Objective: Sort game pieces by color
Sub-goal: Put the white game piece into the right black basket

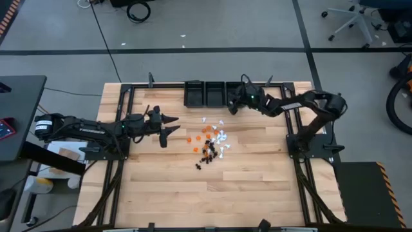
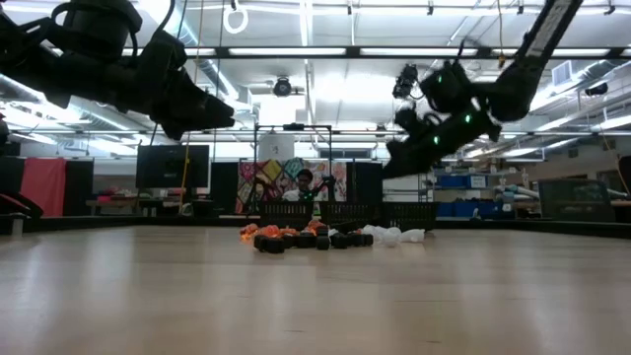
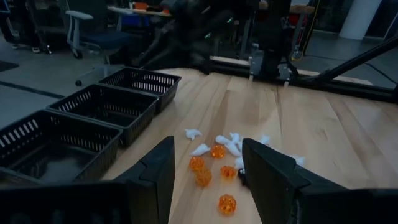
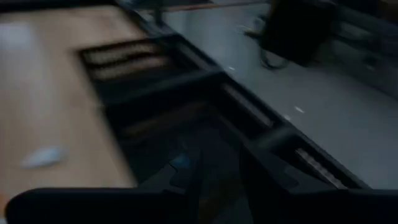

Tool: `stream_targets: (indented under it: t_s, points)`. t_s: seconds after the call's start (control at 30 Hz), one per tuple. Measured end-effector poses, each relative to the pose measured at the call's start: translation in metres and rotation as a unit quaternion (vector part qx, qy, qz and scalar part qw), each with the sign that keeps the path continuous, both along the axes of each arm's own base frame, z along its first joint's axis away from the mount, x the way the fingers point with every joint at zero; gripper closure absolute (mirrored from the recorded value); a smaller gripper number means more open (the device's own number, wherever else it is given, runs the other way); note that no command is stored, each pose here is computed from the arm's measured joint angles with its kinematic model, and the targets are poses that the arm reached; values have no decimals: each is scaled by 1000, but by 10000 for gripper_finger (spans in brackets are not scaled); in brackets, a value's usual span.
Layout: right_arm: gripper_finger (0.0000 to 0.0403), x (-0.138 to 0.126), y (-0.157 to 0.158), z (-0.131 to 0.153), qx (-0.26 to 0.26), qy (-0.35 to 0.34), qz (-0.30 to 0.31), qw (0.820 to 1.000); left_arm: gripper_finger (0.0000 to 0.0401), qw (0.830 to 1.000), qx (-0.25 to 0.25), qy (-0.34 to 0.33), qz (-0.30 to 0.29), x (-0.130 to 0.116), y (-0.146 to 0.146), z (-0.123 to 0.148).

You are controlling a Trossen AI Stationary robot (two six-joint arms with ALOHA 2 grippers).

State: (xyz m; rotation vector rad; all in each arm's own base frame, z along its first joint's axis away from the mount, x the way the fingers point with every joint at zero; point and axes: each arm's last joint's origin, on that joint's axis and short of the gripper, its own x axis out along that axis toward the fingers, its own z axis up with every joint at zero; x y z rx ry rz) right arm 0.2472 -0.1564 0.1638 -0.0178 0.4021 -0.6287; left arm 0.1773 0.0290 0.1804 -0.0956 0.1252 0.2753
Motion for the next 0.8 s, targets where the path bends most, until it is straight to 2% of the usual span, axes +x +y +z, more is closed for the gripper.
stream_targets:
  t_s: [0.13, 0.27, 0.43, 0.63, 0.8]
  points:
    - [293, 8, 34, 7, 12, 1, 60, 998, 234, 1000, 1, 2, 0, 0, 0, 0]
    - [291, 13, 69, -8, 32, 10, 106, 994, 234, 1000, 5, 3, -1, 0, 0, 0]
    - [282, 14, 96, -29, 54, 18, 120, 991, 234, 1000, 2, 1, 0, 0, 0, 0]
    - [232, 13, 112, -57, 100, 33, 153, 983, 234, 1000, 2, 0, 0, 0, 0, 0]
    - [187, 6, 118, -72, 87, 15, 162, 983, 234, 1000, 3, -3, 0, 0, 0, 1]
